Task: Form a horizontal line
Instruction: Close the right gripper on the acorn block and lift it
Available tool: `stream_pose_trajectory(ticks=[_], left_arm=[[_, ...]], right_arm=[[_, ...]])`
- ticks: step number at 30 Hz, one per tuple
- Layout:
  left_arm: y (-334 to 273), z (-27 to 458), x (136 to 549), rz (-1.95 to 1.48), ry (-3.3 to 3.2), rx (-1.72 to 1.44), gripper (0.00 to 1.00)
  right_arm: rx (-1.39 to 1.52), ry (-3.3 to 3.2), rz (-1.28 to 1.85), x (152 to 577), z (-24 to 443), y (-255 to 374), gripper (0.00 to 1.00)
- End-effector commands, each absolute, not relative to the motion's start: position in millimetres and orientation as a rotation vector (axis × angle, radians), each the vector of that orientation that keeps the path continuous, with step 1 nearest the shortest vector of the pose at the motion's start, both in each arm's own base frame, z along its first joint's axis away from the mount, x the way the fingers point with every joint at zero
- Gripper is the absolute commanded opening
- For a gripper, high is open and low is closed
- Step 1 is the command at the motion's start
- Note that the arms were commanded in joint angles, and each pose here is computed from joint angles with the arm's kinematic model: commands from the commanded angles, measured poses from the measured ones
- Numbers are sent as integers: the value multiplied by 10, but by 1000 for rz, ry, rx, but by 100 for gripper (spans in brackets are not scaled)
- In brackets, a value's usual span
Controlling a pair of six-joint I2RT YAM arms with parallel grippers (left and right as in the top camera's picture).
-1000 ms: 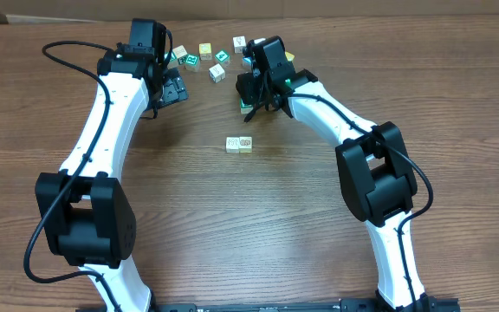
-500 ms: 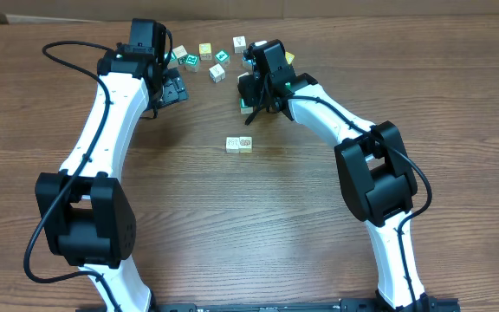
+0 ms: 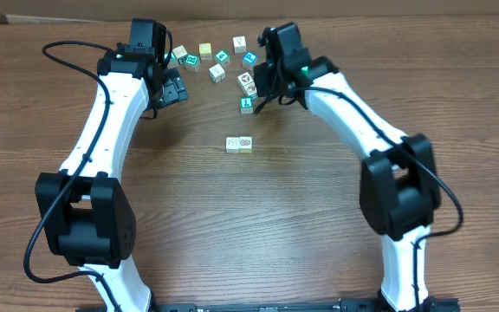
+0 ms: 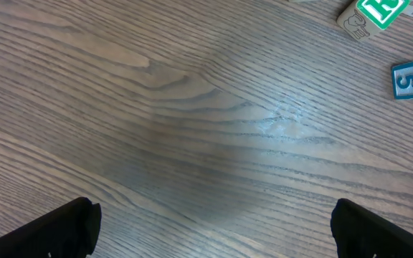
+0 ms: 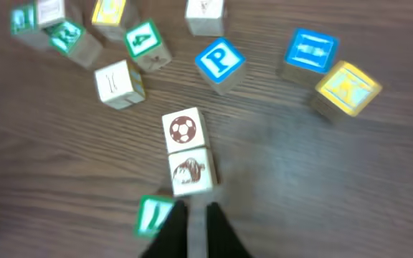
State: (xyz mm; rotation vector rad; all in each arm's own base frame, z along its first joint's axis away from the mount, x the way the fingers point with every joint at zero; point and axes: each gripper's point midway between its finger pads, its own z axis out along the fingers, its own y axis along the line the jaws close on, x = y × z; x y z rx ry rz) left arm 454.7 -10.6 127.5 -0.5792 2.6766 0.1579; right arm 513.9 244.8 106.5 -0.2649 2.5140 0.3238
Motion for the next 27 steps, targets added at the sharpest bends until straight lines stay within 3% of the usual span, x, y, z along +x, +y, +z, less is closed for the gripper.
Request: stream_pose_trajectory(ticks=[1,10,27], left_arm=[[-100,1301,4600,171,2664,-577,100],[-100,1301,4600,171,2664,-577,100],[-100,1301,4600,171,2664,-576,100]], right_arm=[[-172,2556,345,5041,1162,2419,4],[-205,2678,333,4672,569,2556,4],[-151,2654,221,4689,62,2534,4]])
